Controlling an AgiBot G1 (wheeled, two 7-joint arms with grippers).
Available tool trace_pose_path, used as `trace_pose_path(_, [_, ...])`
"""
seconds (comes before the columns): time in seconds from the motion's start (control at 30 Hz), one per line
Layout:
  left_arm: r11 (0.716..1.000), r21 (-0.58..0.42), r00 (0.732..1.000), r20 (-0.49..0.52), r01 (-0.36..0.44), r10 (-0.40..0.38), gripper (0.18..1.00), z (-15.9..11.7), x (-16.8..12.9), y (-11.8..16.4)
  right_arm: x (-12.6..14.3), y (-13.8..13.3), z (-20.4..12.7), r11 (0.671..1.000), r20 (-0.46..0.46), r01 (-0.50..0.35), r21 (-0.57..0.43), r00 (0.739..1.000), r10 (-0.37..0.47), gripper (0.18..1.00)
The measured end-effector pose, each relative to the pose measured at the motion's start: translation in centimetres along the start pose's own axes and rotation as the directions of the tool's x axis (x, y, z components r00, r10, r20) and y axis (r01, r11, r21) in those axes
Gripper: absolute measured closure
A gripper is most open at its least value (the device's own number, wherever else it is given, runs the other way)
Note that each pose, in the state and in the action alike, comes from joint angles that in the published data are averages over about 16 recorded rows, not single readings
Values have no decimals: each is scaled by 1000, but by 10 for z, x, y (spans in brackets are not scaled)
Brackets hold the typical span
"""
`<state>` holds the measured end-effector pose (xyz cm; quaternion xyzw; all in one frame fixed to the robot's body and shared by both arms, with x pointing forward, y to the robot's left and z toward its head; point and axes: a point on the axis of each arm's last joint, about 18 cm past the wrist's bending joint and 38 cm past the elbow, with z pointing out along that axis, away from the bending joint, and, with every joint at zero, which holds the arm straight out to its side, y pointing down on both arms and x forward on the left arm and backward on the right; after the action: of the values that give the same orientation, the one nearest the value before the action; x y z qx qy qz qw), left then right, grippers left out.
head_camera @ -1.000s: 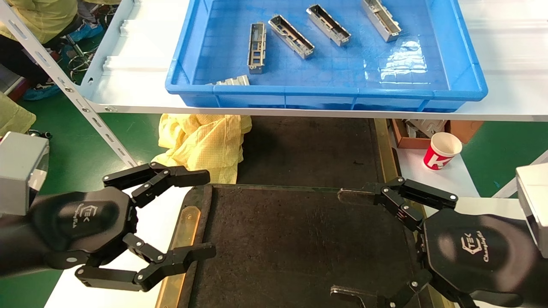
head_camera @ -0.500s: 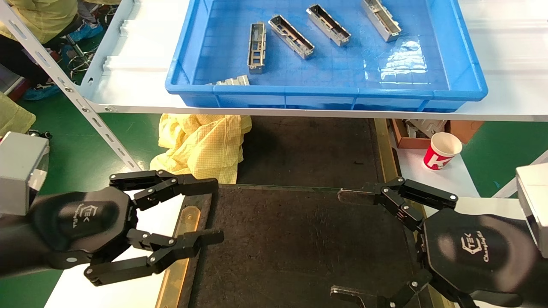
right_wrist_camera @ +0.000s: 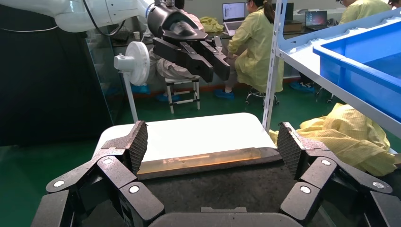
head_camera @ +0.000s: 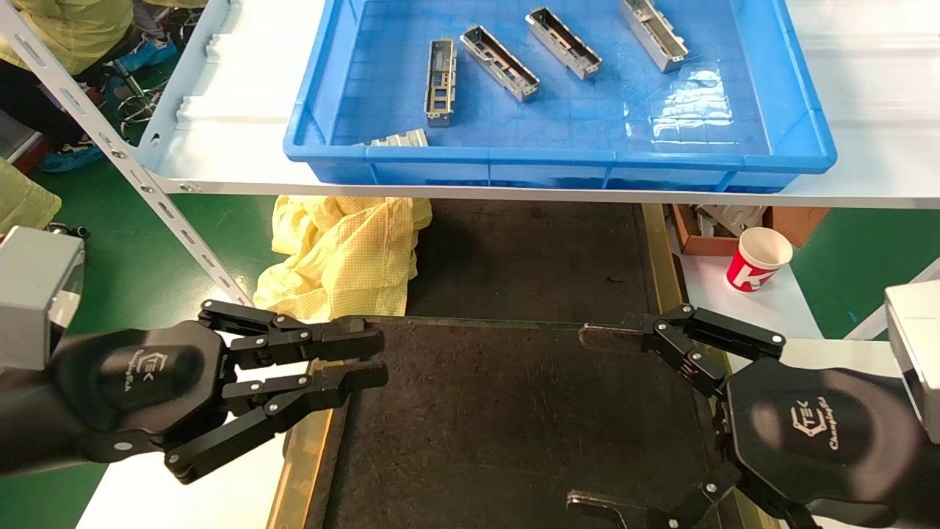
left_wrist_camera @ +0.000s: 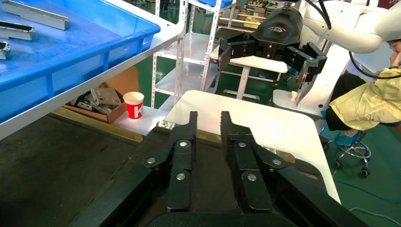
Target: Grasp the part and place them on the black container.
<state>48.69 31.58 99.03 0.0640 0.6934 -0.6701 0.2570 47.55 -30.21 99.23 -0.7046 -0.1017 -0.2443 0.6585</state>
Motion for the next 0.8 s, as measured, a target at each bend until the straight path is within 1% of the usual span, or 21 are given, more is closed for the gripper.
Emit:
trace_pose_path(0.2, [1000,0,1000,0,0,0,892,0,0,0,3,-6,1,1000,-4,19,-7,1000,-19,178])
trace_pose_path(0.4, [1000,0,1000,0,0,0,955,0,0,0,20,-23,4,998,-31,58,-20,998,-59,178])
trace_pose_path(0.6, [1000,0,1000,0,0,0,987,0,0,0,55,-48,11,995,-94,97,-32,991,-100,178])
trace_pose_path(0.8, [1000,0,1000,0,0,0,993,0,0,0,105,-74,22,992,-196,116,-41,973,-122,178])
